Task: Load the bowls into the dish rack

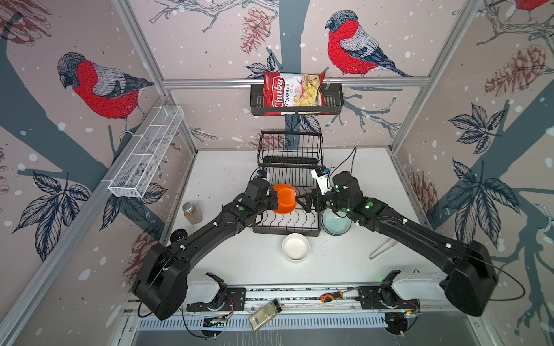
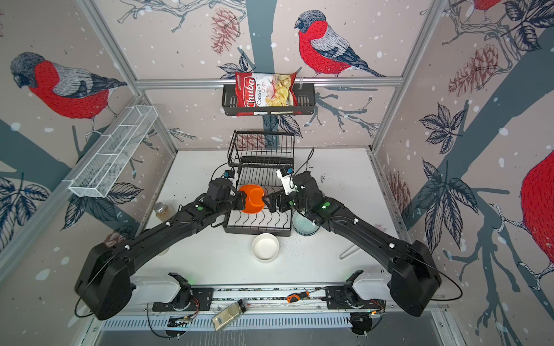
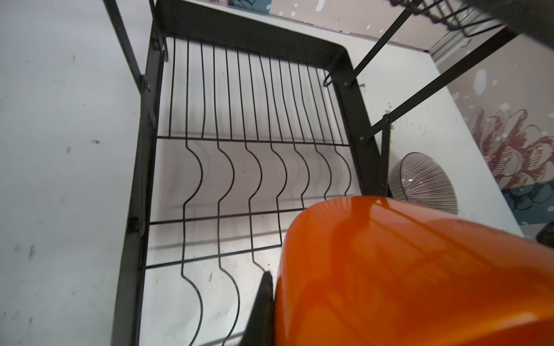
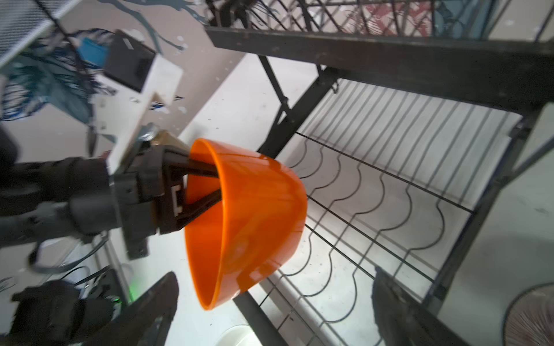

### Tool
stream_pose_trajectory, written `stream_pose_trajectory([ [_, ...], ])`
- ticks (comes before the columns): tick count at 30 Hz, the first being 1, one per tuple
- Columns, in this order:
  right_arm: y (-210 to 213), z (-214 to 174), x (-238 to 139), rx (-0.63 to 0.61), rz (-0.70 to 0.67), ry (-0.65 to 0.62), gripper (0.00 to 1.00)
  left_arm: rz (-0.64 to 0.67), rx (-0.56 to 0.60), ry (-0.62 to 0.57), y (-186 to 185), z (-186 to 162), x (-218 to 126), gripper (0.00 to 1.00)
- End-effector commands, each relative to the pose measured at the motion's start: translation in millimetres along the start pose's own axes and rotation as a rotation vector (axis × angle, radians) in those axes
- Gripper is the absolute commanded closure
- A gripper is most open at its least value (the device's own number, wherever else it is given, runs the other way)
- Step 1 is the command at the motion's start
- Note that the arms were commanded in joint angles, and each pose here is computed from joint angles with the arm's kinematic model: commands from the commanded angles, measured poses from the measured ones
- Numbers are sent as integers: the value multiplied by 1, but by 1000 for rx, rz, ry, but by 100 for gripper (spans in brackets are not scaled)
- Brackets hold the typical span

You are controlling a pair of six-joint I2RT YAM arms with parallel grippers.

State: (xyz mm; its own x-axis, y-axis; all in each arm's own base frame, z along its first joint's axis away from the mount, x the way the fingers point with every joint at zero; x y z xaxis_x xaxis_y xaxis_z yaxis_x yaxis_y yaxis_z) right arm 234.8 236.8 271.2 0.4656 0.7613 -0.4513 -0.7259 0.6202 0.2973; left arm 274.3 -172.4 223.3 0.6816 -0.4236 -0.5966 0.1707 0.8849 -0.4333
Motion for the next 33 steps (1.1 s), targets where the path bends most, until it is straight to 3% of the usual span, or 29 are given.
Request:
stream_pose_trajectory([
  [1,6,9,-7,-25,145,-70,0,-173,26,-41,-14,11,-4,100],
  [18,5,7,-6,-26,288,-65,0,-408,30,-87,-21,22,-20,100],
  [33,18,9,2,-21,384,-58,0,-476,32,-104,-27,24,-22,100],
])
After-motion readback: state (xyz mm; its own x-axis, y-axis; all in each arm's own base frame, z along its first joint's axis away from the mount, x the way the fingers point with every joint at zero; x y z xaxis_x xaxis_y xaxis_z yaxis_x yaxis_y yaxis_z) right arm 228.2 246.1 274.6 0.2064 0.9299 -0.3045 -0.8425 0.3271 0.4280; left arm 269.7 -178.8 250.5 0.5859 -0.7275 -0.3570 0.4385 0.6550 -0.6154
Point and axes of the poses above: each gripper's point midway between its finger pads, its own x axis out along the fingers, its own y axis along the line the jaws close on, z = x × y, the point moved 9 cm from there along -x, back along the fingers, and after that the axes turned 5 degrees about -x, right-handed, at the moved point
